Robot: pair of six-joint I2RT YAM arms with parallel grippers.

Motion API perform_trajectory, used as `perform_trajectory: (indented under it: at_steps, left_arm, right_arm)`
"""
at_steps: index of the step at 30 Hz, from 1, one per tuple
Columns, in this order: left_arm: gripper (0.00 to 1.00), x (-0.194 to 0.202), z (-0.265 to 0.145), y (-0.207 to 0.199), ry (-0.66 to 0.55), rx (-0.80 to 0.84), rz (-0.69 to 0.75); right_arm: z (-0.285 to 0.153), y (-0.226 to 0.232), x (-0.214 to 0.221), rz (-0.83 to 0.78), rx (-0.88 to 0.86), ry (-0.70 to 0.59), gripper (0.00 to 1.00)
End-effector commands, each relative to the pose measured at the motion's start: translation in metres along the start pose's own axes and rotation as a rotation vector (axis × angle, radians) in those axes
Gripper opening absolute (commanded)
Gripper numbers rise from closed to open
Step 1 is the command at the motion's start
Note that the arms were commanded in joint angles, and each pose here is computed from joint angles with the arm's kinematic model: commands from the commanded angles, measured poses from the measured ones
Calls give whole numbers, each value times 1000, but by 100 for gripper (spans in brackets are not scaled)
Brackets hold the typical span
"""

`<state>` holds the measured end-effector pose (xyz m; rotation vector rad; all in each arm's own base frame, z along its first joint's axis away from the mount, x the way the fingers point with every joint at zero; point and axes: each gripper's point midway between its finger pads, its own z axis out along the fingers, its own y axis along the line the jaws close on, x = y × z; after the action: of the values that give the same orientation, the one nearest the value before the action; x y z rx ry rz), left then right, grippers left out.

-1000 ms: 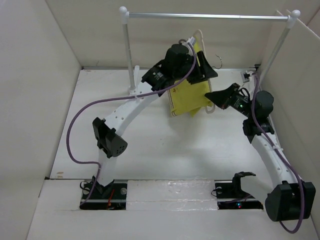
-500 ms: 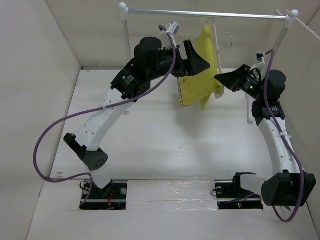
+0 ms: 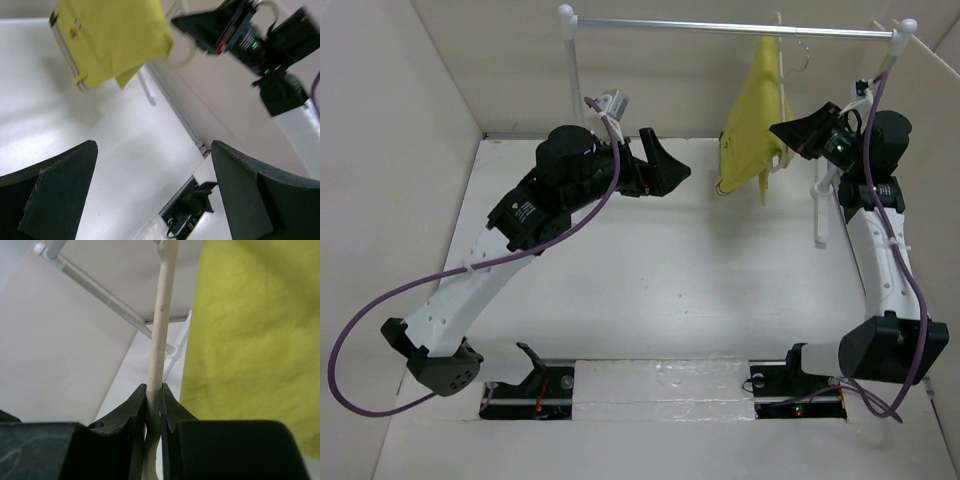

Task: Place the trousers on the hanger
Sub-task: Hang the hanger with trousers onto the clothesline

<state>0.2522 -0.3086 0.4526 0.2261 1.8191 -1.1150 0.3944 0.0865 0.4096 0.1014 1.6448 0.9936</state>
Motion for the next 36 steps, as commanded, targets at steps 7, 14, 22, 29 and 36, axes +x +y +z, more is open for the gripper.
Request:
perform_trajectory:
  at_steps: [7,14,22,29,36]
  left_arm:
    - [99,54,-29,63,34,-172,18]
    - [99,78,-53,90,37,-253,-1]
    - [99,78,-74,105,9,-336,-8]
    - [99,59,-78,103,-22,-386,-2]
    - [99,13,-95,89,-135,-417,28]
  right_arm:
    - [1,35,-125,-256,-98,-318,0]
    - [37,-16,-133,-212,-34,-280,0]
    - [46,-50,-105,-218,27,-221,37]
    - [-20,-38,-138,-419,132,-268,100]
    - [-87,12,-111,-663,137,-243,100]
